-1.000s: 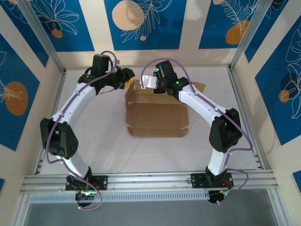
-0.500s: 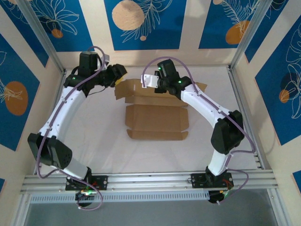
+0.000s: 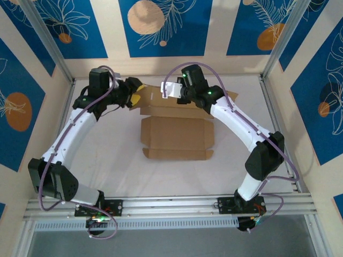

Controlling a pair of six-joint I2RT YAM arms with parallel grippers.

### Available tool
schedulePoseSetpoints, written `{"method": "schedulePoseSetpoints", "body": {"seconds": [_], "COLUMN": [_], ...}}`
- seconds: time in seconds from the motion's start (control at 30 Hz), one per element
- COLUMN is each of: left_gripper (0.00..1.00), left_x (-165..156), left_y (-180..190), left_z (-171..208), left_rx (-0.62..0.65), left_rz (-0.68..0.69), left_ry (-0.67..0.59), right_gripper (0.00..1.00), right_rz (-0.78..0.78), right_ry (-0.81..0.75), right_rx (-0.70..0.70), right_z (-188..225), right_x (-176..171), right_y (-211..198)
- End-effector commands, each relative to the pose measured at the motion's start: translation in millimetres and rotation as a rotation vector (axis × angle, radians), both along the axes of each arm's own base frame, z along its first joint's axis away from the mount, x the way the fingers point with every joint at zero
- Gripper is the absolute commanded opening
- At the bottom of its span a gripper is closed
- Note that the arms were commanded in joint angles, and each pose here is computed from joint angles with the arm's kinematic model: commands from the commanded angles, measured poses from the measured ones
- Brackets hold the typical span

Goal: Fold the paper box

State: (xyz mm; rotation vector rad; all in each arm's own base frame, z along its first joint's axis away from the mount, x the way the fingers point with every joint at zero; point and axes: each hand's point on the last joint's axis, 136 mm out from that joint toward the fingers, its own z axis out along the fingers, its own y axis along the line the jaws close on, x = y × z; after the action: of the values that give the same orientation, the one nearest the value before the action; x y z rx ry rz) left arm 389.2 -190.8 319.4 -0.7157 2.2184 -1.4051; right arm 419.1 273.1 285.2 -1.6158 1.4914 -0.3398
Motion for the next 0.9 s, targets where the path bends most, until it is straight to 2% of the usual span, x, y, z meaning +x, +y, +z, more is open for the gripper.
{"method": "schedulePoseSetpoints", "body": {"seconds": [0.0,0.23,0.7,0.87], "left_gripper": [0.60,0.59,0.35,0.32], "left_x": [3,12,-3,-10], "left_y": [7,5,-30,-45], "left_z": [22,11,-21,-24], "left_rx": [-0.057,-0.104,-0.099,-0.107], "left_rz": [0.036,0.057,-0.045,-0.101], "left_ry": [-0.063,-0.036,-0.006,-0.012], "right_gripper": [0.00,0.00,0.00,0.00], "right_rz": [-0.004,-0.005,-0.054,-0.061], "right_ry": [-0.039,-0.027,-0.024,-0.034], "right_rx": [0.016,0.025,0.050,0.050], "right_z": [25,26,25,26], "right_x": [-5,-11,5,8], "right_y": [-1,1,3,3]}}
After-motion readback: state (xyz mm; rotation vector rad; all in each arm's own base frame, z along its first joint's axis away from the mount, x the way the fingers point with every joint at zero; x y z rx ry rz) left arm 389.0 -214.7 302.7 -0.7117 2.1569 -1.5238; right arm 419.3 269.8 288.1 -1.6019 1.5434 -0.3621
